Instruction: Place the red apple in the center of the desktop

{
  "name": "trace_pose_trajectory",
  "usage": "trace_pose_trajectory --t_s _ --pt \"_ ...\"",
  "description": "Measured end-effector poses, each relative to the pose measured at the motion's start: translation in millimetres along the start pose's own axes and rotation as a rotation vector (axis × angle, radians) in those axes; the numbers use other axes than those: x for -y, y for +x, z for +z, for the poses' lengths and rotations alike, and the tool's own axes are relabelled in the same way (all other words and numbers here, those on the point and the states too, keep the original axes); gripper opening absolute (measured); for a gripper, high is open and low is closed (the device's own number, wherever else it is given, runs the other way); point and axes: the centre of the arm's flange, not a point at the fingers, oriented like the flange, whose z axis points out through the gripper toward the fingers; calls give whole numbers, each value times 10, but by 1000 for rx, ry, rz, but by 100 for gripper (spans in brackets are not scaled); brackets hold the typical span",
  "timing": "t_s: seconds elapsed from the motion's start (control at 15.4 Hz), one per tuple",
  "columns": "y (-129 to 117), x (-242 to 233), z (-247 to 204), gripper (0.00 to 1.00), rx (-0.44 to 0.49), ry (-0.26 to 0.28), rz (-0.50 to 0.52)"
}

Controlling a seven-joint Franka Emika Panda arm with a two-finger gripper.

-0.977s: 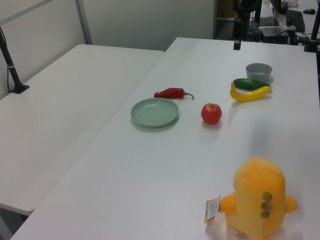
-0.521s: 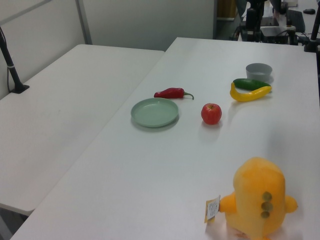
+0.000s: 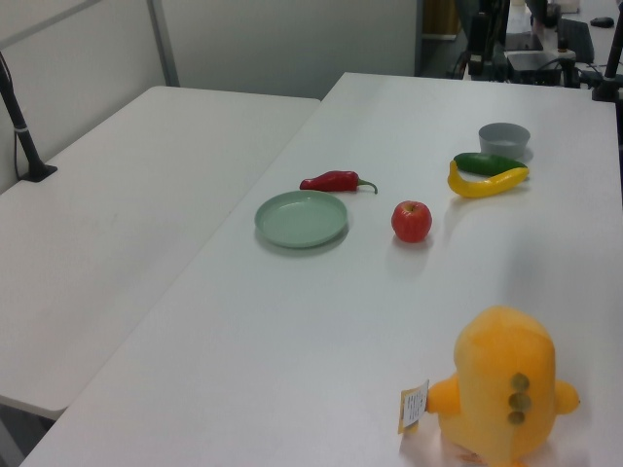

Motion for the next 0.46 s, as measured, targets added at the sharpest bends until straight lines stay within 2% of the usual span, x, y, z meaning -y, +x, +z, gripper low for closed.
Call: trace_pose_trajectory --t_s 0.2,0.46 --pt "64 -60 47 100 -17 23 -26" --pt "84 -64 85 100 -13 24 -28"
